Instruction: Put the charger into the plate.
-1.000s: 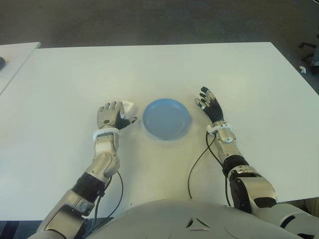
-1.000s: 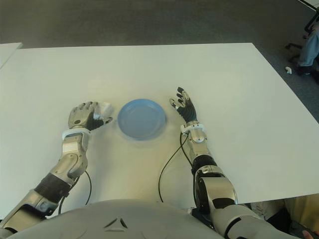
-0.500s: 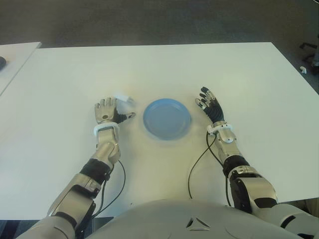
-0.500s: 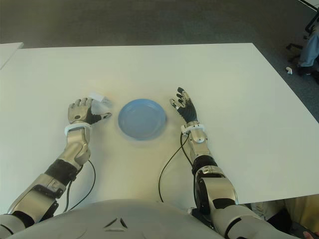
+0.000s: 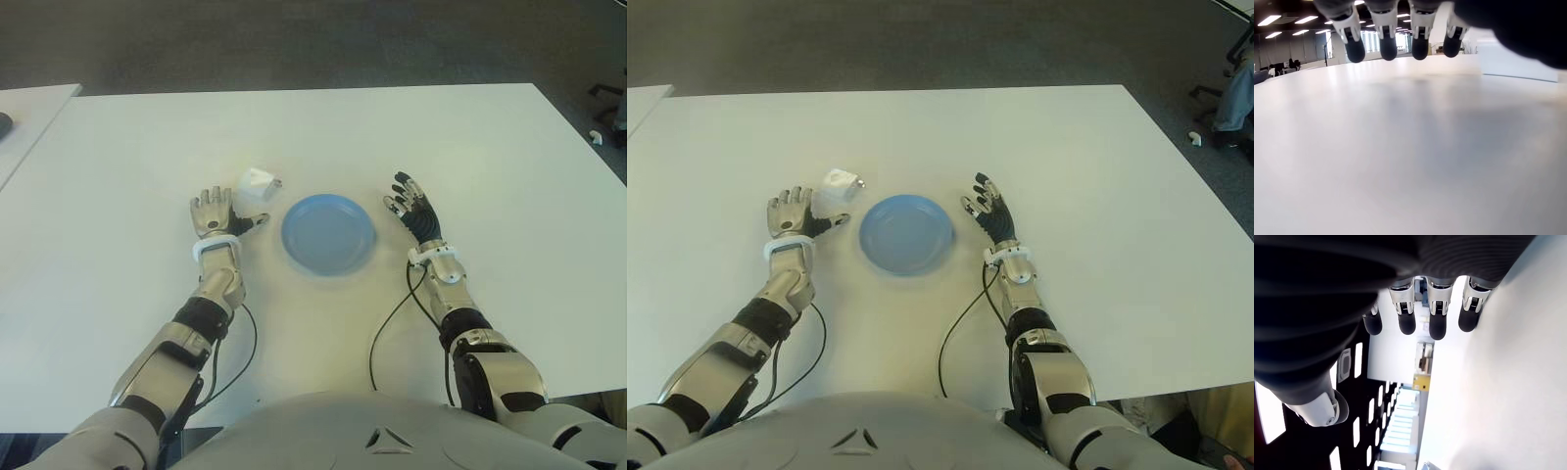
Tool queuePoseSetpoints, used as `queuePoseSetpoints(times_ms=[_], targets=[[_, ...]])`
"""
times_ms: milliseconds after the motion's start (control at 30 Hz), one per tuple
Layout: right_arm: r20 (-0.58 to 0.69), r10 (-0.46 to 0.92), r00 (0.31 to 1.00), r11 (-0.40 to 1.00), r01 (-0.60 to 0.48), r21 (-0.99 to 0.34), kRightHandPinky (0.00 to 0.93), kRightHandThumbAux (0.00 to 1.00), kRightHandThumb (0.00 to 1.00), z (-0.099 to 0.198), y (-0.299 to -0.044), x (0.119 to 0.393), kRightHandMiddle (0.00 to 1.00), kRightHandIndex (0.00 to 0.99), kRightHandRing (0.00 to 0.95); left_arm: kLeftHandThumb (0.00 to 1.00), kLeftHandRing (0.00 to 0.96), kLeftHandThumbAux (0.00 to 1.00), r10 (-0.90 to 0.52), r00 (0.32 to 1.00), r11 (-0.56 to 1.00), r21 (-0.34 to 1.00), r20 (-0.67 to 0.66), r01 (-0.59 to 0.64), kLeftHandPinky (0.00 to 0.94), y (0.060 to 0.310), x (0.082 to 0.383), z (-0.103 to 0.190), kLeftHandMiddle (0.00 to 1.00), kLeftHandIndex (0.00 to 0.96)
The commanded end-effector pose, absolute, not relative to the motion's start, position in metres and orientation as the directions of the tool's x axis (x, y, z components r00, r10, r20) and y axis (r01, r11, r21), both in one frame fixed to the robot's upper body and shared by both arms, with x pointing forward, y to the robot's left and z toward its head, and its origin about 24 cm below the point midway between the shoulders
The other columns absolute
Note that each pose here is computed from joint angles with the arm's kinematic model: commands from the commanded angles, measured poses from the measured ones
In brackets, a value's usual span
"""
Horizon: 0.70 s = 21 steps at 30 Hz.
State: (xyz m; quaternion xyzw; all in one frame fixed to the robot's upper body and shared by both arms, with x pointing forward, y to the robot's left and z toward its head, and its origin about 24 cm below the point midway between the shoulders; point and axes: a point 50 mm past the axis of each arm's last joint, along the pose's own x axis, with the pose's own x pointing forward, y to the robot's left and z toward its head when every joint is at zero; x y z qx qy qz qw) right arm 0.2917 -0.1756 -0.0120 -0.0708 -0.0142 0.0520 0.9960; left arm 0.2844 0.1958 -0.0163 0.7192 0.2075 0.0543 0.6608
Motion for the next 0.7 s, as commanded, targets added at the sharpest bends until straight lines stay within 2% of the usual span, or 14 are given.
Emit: queuePoseSetpoints(times_ms=[33,700], targets=[[-0.036,0.096,0.995,0.987,-0.100,-0.128,0.062,0.637,0.131,-0.0249,-0.1780,0.2817,0.076,0.000,0.080,0.074,0.001,0.215,0.383,0.876,-0.026,0.945,-0.292,0.326,0.000,0.1938,0.2720,-0.0366,0.023,0.000],[-0.035,0.093,0.995,0.987,-0.097,-0.127,0.076,0.609,0.133,-0.0254,-0.1776,0.2816,0.075,0.000,0.086,0.044,0.014,0.217,0.374,0.887,-0.022,0.954,-0.269,0.299,0.000,0.1928,0.2784,-0.0360,0.037,0.000]])
